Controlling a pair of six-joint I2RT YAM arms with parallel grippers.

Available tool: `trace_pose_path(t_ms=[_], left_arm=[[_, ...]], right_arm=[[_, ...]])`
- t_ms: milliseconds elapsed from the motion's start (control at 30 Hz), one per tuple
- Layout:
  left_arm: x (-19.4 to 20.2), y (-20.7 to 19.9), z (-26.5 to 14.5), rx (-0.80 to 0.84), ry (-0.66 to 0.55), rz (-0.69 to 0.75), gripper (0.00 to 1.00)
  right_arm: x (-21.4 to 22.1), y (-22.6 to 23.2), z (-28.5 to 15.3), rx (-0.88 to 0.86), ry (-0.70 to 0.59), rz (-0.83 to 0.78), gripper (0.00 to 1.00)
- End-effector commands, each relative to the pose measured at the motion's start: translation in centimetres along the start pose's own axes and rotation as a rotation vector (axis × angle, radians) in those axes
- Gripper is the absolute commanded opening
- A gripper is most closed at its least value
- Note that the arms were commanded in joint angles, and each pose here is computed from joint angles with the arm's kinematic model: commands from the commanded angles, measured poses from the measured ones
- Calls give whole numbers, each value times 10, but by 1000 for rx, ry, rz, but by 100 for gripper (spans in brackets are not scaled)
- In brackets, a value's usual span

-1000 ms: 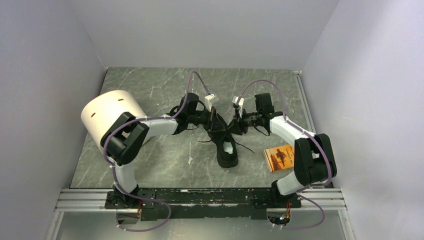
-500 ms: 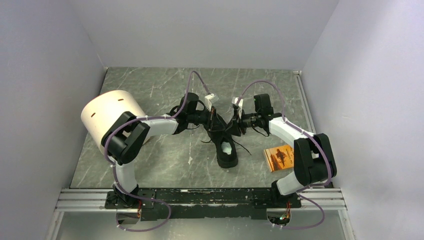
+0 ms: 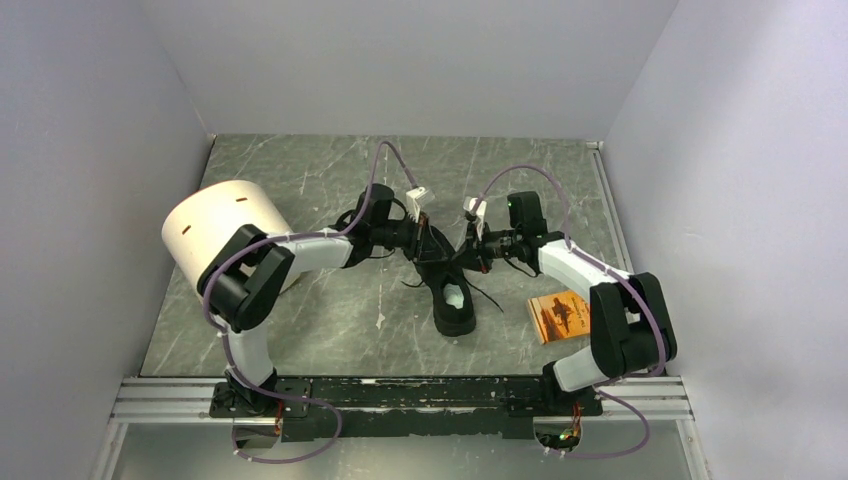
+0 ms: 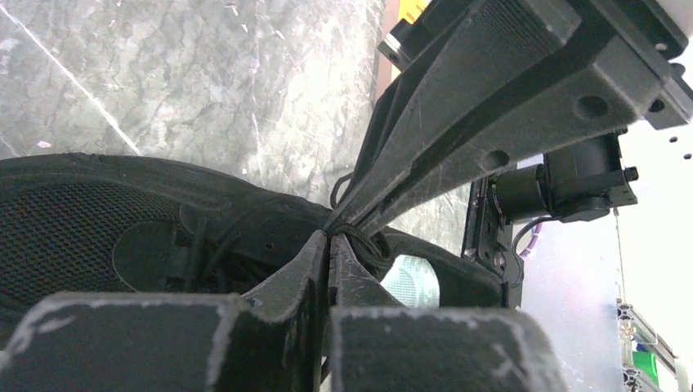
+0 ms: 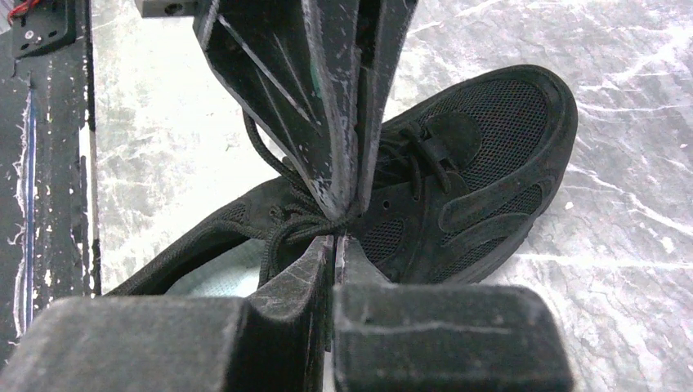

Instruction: Tie the shoes

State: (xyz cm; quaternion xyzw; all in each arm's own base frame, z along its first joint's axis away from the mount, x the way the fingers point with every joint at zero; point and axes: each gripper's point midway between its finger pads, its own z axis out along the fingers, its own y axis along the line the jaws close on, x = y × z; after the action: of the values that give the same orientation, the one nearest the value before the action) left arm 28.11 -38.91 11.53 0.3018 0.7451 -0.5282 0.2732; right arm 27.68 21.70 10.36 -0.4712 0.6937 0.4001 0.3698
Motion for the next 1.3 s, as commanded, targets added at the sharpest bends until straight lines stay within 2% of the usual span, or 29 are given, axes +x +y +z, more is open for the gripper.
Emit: trace_pose_path(t_ms=[0,67,333,433,533,833,967,1167,1233,1267], left_arm=[[-8,-5,-17,-12,-14,56,7],[-6,-4,-18,-11,-5,48,13],[-15,1,-47,-48,-43,45,54],[-7,8,-56,-62,-7,40,63],[-3,8,-55,-41,16,39,65],[3,14,-45,-7,29,-11,56],[-5,17,-40,-4,10,-4,45],[-10,20,-35,7,10,-20,20],[-9,19,-36,-1,12,-27,7],[-7,19,-38,-10,16,-33,5]], right_arm=[[-4,5,-2,11,-13,-50,0],[-5,4,-3,16,-14,-53,0],[-5,3,-6,37,-3,-71,0],[-6,2,-7,43,2,-74,0],[-6,1,-6,40,3,-73,0],[-4,0,-6,40,11,-69,0],[-5,0,-6,32,13,-70,0],[-4,-1,-5,35,18,-61,0],[-3,-3,-6,50,25,-54,0],[-3,-6,-7,69,32,-51,0]])
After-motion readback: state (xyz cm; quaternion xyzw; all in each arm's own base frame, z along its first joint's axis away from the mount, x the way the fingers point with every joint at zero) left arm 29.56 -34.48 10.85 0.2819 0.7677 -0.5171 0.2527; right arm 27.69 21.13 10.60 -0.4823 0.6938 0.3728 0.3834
